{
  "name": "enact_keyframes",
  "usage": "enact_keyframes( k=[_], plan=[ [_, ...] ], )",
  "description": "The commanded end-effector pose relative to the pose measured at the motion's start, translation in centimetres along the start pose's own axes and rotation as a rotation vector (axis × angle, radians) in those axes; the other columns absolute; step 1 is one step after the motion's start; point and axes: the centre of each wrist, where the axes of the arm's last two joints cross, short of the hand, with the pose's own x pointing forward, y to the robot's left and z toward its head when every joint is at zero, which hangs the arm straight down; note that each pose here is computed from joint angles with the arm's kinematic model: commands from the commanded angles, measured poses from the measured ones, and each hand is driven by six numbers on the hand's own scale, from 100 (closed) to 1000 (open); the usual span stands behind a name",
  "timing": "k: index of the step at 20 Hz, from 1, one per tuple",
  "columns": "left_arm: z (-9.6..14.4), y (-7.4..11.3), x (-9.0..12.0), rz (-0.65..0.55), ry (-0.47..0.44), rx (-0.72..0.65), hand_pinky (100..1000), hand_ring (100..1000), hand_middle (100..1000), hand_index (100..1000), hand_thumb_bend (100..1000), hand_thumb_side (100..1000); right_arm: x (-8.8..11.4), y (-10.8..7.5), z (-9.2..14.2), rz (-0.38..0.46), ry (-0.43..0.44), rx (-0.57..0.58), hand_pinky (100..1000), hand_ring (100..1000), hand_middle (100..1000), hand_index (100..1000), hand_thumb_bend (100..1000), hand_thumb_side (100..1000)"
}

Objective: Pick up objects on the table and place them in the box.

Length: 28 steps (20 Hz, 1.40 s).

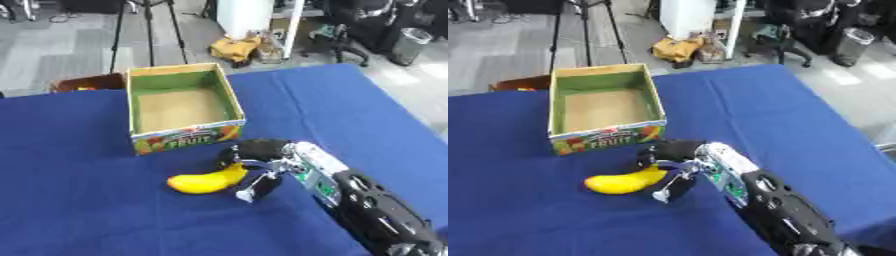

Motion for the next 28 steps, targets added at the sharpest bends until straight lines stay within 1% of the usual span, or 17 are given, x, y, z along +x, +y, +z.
enact_keyframes(
  k=[1, 3, 11, 12, 15, 16, 17, 26, 28],
  plan=[
    [-0.3, 0.4, 0.7, -0.014, -0.024, -0.007, 447, 558, 751, 706, 601, 830, -0.3, -0.5, 0.1, 0.025, 0.009, 0.003, 699, 895, 780, 830, 100, 316],
    [-0.3, 0.4, 0.7, -0.014, -0.025, -0.006, 447, 558, 751, 706, 601, 830, -0.3, -0.4, 0.1, 0.025, 0.013, 0.003, 698, 894, 778, 805, 100, 313],
    [-0.4, 0.3, 0.7, -0.014, -0.025, -0.006, 446, 558, 752, 705, 602, 830, -0.5, -0.4, 0.2, 0.025, 0.024, -0.019, 695, 892, 770, 616, 100, 291],
    [-0.4, 0.3, 0.6, -0.014, -0.024, -0.006, 446, 558, 752, 705, 602, 830, -0.5, -0.5, 0.2, 0.024, 0.025, -0.021, 695, 891, 770, 605, 100, 291],
    [-0.3, 0.4, 0.6, -0.014, -0.024, -0.005, 446, 558, 752, 705, 602, 830, -0.5, -0.5, 0.3, 0.021, 0.028, -0.027, 694, 890, 764, 513, 100, 284],
    [-0.3, 0.4, 0.6, -0.014, -0.023, -0.005, 446, 558, 752, 705, 603, 830, -0.4, -0.5, 0.3, 0.021, 0.028, -0.030, 695, 890, 764, 510, 100, 278],
    [-0.3, 0.4, 0.6, -0.014, -0.023, -0.005, 446, 557, 752, 705, 603, 830, -0.4, -0.6, 0.3, 0.021, 0.029, -0.033, 695, 890, 763, 483, 100, 273],
    [-0.3, 0.5, 0.5, -0.017, -0.021, 0.000, 446, 557, 753, 704, 604, 830, -0.3, -1.5, 0.9, 0.033, 0.036, -0.080, 696, 887, 760, 439, 100, 257],
    [-0.3, 0.5, 0.5, -0.018, -0.021, 0.001, 446, 557, 753, 705, 604, 830, -0.3, -1.9, 1.2, 0.036, 0.038, -0.095, 696, 887, 760, 441, 100, 252]
  ],
)
